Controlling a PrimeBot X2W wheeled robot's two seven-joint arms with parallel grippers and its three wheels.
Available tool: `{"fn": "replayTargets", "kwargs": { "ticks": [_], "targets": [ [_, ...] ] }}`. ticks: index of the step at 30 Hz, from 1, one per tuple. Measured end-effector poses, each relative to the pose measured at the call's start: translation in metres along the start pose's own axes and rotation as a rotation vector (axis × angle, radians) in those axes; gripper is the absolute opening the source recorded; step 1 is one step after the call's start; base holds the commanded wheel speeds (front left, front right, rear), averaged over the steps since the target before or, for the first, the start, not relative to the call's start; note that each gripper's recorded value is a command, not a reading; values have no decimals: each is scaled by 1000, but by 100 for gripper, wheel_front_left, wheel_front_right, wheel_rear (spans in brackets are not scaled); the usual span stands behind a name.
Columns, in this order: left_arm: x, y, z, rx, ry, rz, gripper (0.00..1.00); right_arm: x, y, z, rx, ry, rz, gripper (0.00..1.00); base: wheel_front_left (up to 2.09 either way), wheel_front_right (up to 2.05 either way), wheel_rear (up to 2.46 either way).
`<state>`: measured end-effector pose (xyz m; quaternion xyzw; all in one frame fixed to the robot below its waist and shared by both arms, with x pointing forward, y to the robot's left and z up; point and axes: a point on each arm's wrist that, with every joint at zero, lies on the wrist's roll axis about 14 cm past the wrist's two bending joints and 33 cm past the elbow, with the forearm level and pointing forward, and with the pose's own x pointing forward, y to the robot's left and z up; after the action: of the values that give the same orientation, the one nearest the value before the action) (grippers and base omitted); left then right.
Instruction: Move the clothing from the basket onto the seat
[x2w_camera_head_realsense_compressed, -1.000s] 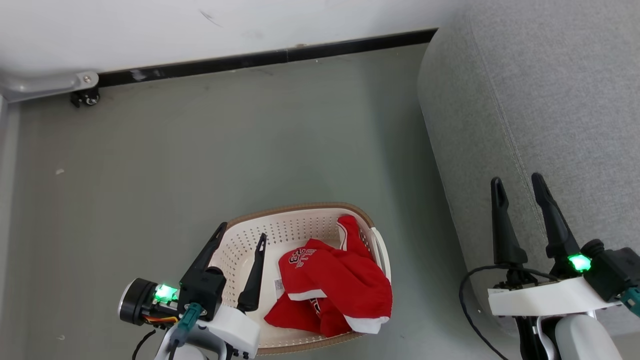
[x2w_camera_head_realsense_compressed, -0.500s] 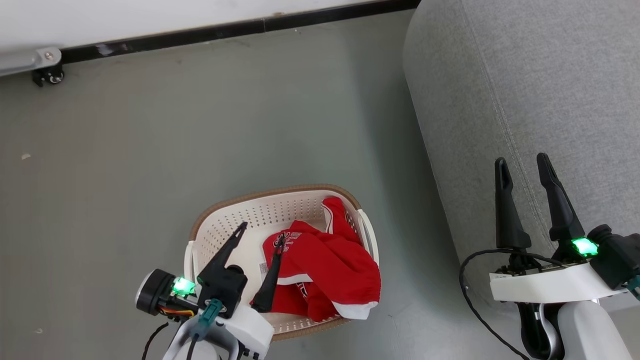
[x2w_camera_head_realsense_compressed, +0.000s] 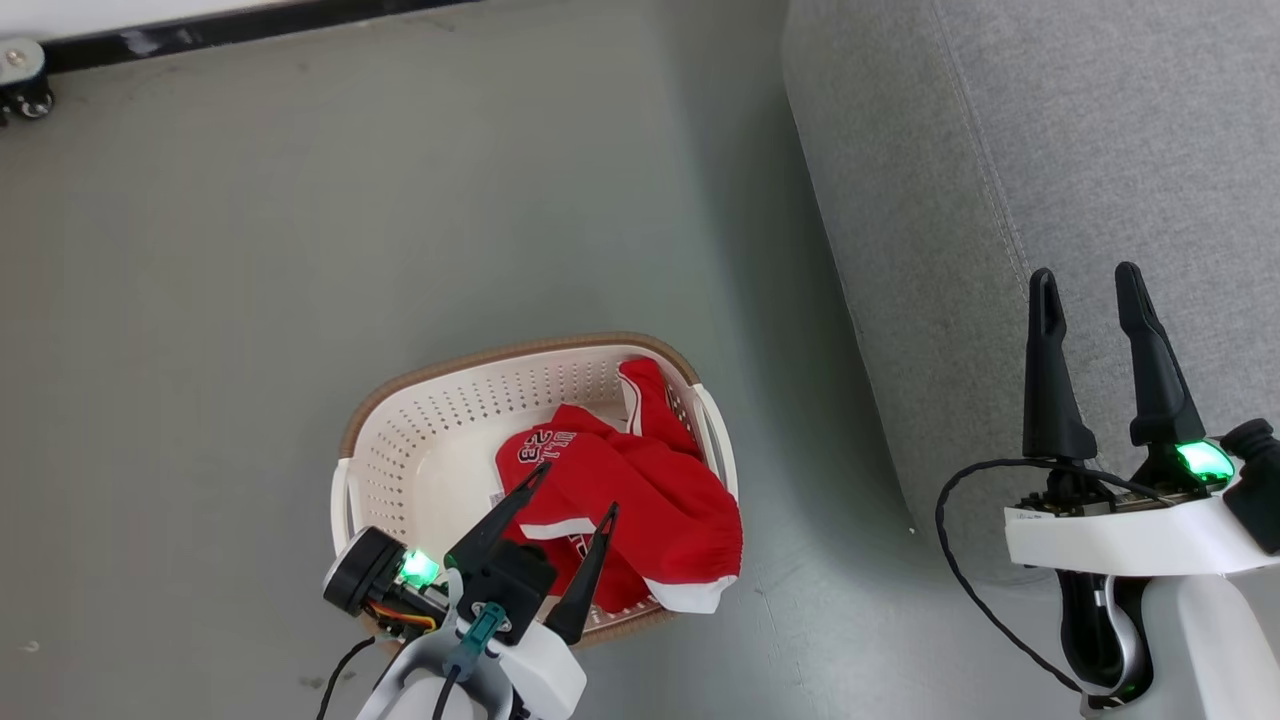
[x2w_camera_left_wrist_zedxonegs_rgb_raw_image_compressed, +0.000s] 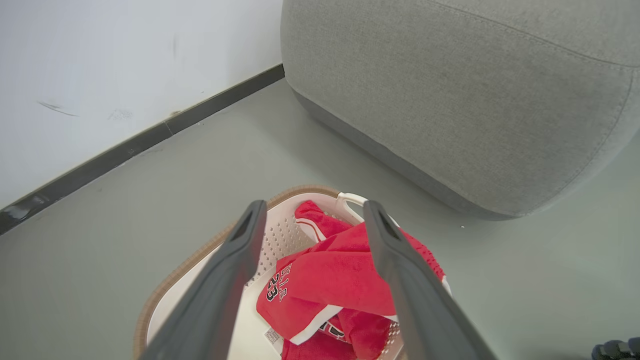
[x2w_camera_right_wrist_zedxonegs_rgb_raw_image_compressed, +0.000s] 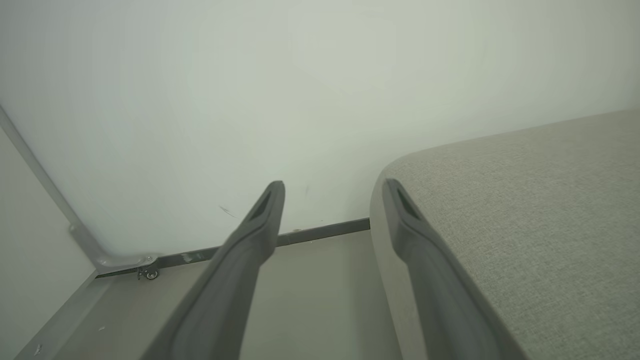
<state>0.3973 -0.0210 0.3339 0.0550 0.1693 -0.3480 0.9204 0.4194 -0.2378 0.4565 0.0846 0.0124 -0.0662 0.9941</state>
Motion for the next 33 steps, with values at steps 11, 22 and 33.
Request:
{"fn": "replayTargets", "kwargs": {
  "ticks": [11,22,33],
  "targets": [
    [15,-11,-20,-9,47,-70,100,20,-2,8,-21,-36,2,100,0,0,0],
    [30,-15,-44,-31,101,-107,100,50,18,7,-43,-57,71,100,0,0,0],
    [44,-19,-62,-67,135,-131,100,70,20,-10,-60,-32,85,100,0,0,0]
  ]
}}
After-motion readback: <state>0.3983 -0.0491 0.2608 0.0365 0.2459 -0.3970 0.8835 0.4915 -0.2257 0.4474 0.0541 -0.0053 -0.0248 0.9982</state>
